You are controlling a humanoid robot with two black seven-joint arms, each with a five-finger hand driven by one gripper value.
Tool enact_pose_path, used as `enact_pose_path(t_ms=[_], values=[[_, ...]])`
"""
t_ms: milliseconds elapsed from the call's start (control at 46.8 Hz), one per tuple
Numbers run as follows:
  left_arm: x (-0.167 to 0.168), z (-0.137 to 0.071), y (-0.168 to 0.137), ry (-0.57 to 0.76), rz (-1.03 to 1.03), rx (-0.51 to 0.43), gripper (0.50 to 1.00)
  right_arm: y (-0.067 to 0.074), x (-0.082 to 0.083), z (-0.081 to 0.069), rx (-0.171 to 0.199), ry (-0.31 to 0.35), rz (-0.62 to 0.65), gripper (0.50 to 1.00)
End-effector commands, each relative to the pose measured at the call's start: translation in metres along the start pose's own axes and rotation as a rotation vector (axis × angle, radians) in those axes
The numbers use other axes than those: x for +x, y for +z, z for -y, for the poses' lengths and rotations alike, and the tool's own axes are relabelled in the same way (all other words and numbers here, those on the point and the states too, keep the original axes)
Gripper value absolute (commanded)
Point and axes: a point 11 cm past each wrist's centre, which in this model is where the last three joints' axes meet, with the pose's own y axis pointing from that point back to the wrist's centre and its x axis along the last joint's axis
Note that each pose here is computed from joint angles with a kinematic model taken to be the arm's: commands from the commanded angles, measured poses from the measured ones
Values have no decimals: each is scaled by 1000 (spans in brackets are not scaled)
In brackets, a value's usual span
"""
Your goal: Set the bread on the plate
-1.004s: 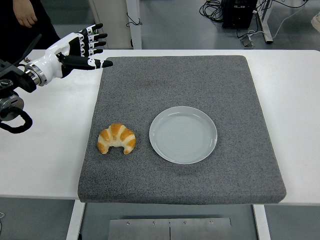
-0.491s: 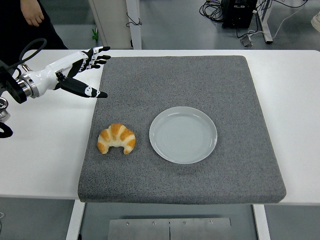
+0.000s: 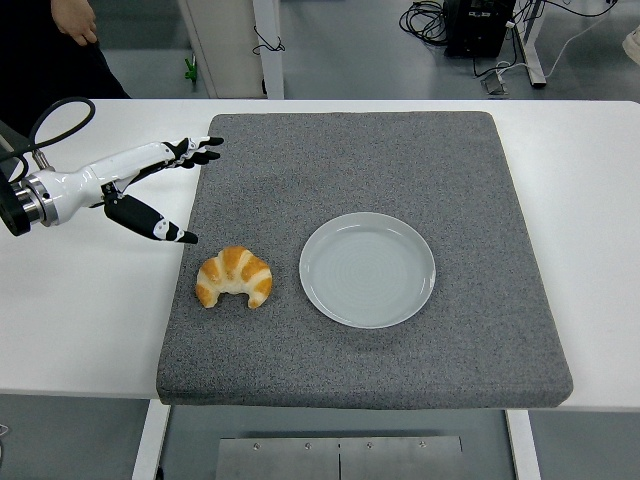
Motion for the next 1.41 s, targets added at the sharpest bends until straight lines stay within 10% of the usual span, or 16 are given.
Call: enact_pose_path(t_ms=[0, 1389], values=[[-3, -1, -2, -9, 19, 5, 965, 0, 0, 0, 0, 0, 0, 1000], [-85, 27, -16, -16, 70, 56, 960, 0, 0, 0, 0, 0, 0, 1000]])
